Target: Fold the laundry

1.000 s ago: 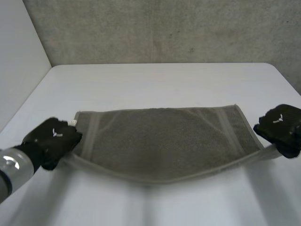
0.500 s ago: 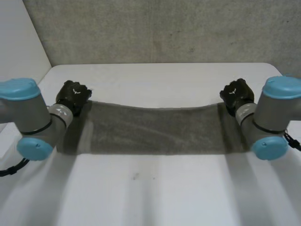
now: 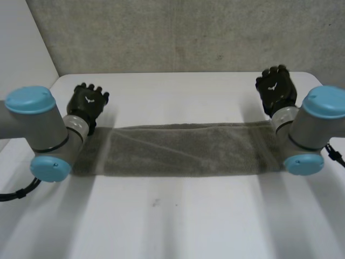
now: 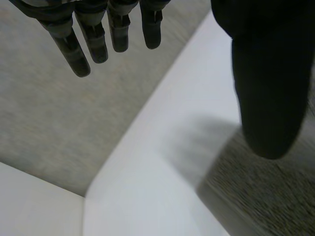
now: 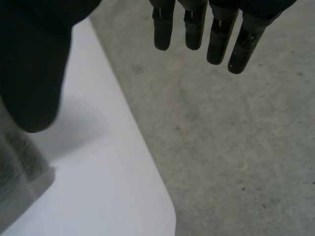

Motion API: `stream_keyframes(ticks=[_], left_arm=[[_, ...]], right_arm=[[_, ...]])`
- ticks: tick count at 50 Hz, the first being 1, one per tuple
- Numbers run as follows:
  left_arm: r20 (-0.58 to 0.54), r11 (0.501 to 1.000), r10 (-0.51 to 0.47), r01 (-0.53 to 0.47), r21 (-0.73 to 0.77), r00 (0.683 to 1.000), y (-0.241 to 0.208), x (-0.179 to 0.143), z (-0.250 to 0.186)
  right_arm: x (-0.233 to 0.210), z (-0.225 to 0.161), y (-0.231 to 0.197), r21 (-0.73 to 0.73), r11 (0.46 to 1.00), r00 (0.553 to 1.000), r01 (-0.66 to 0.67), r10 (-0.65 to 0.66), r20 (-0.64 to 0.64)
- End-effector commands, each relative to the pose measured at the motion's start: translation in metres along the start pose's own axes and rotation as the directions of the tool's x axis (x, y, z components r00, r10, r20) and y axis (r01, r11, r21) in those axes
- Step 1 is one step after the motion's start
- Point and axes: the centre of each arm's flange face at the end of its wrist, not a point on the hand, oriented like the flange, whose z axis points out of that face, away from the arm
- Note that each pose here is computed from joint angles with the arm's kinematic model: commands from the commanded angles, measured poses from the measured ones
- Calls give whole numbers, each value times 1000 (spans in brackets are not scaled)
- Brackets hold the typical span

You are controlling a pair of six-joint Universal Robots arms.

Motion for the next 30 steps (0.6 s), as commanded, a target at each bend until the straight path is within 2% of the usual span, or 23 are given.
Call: stream_keyframes(ticks=[1, 3, 5, 6, 8, 9, 11, 13, 16, 20, 25, 30], left_arm=[[43, 982, -150, 144, 119, 988, -59, -28, -53], [37, 975, -186, 180, 134, 982, -65, -30, -62], [30, 957, -254, 247, 149, 967, -70, -33, -79], [30, 957, -255, 248, 150, 967, -70, -33, -79], [20, 937, -320, 313, 157, 947, -70, -32, -90], [20, 937, -320, 313, 157, 947, -70, -32, -90], [12, 926, -351, 345, 154, 936, -68, -30, -95], [5, 903, -406, 401, 152, 914, -62, -26, -100], [-1, 888, -441, 436, 143, 898, -56, -21, -103], [-4, 885, -450, 447, 131, 893, -51, -19, -105], [4, 886, -453, 450, 114, 892, -45, -18, -105], [5, 887, -453, 450, 106, 891, -42, -17, -105]], right_arm=[[49, -47, -48, 7, 981, 978, -196, 195, 72], [52, -56, -51, -28, 973, 966, -230, 231, 114], [54, -70, -44, -137, 945, 930, -296, 318, 183], [54, -70, -44, -137, 945, 930, -297, 318, 183], [57, -82, -27, -277, 898, 889, -342, 405, 215], [57, -82, -27, -278, 897, 888, -343, 406, 215], [56, -96, -15, -385, 853, 849, -353, 465, 252], [55, -102, -10, -420, 838, 834, -350, 482, 267], [52, -109, 5, -465, 811, 814, -354, 512, 274], [51, -112, 21, -490, 793, 802, -362, 533, 269], [46, -113, 38, -457, 804, 801, -381, 533, 272], [31, -102, 58, -398, 831, 824, -389, 507, 253]])
